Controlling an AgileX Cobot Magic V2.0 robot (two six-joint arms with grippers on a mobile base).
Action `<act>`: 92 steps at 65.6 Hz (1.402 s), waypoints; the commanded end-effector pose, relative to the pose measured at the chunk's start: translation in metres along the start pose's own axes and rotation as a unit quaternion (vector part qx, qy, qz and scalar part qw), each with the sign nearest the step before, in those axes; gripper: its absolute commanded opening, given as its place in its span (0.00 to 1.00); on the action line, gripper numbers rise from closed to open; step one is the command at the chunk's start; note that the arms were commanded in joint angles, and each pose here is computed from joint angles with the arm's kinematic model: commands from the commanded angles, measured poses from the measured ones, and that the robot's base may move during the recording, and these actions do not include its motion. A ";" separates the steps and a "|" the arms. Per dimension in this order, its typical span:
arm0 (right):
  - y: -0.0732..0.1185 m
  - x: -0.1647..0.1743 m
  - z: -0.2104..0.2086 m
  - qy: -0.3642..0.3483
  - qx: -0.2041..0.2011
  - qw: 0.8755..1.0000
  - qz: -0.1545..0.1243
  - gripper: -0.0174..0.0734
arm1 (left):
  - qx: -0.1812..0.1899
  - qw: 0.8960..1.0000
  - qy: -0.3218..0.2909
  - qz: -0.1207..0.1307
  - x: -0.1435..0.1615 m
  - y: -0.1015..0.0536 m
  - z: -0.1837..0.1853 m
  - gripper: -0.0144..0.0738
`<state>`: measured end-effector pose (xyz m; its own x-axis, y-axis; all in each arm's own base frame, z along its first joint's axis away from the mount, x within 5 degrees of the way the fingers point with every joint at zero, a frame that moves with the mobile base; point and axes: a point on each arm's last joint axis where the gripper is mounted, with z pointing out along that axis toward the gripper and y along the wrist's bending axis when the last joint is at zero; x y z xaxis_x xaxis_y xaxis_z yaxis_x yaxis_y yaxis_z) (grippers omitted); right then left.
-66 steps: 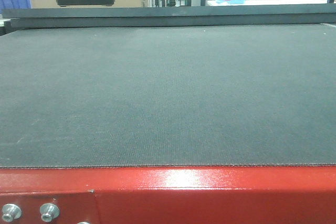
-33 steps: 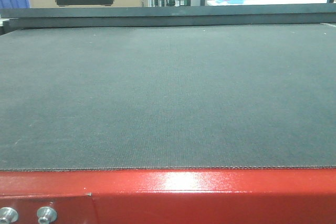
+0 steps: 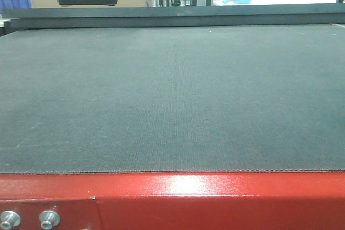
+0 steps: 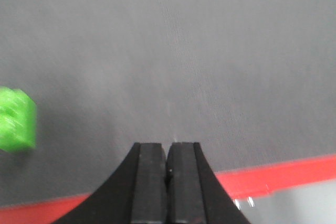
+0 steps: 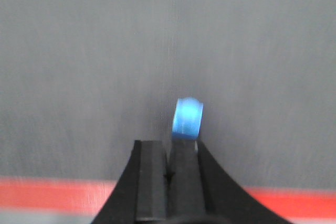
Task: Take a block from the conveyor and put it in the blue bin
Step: 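Close left gripper on green block and right gripper on blue block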
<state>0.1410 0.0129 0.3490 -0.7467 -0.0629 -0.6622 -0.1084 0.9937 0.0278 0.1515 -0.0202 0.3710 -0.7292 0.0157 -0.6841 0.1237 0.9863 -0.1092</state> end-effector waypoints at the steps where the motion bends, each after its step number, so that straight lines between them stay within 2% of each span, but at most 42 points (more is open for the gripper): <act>1: -0.002 -0.006 0.021 0.059 0.000 0.998 0.001 0.02 | 0.009 0.999 0.029 -0.017 -0.010 0.001 0.019 0.04; 8: -0.004 -0.012 0.049 0.108 0.000 0.994 0.008 0.02 | 0.019 0.998 0.058 -0.032 -0.017 0.002 0.045 0.04; 15: -0.005 -0.019 0.074 0.158 0.007 0.985 0.066 0.02 | 0.027 0.995 0.086 -0.046 -0.019 0.003 0.066 0.04; 23: -0.007 -0.033 0.099 0.198 0.014 0.976 0.087 0.05 | 0.037 0.991 0.110 -0.059 -0.020 0.002 0.081 0.04; 28: -0.008 -0.041 0.112 0.220 0.016 0.971 0.093 0.17 | 0.037 0.990 0.120 -0.062 -0.020 0.003 0.086 0.04; 37: -0.012 -0.052 0.134 0.242 0.020 0.965 0.099 0.52 | 0.037 0.990 0.124 -0.062 -0.019 0.003 0.087 0.04; 44: -0.019 -0.055 0.148 0.256 0.025 0.960 0.109 0.65 | 0.038 0.989 0.128 -0.062 -0.019 0.003 0.087 0.04; 52: -0.029 -0.052 0.159 0.270 0.028 0.957 0.106 0.66 | 0.038 0.989 0.130 -0.062 -0.018 0.003 0.087 0.04; 58: -0.042 -0.050 0.166 0.271 0.036 0.954 0.122 0.66 | 0.038 0.989 0.131 -0.062 -0.018 0.003 0.087 0.04; 63: -0.048 -0.048 0.172 0.276 0.034 0.953 0.115 0.66 | 0.038 0.989 0.131 -0.062 -0.018 0.003 0.087 0.04; 70: -0.047 -0.044 0.181 0.288 0.027 0.952 0.096 0.66 | 0.037 0.989 0.127 -0.062 -0.018 0.003 0.087 0.04; 92: -0.038 -0.025 0.197 0.274 0.024 0.958 0.084 0.66 | 0.037 0.990 0.122 -0.062 -0.019 0.003 0.088 0.04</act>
<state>0.2937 -0.0051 0.2212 -0.9867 0.0853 -0.1381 0.0771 0.9950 0.0642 0.2241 -0.0318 0.3178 -0.8895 -0.0370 -0.4555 0.0746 0.9716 -0.2246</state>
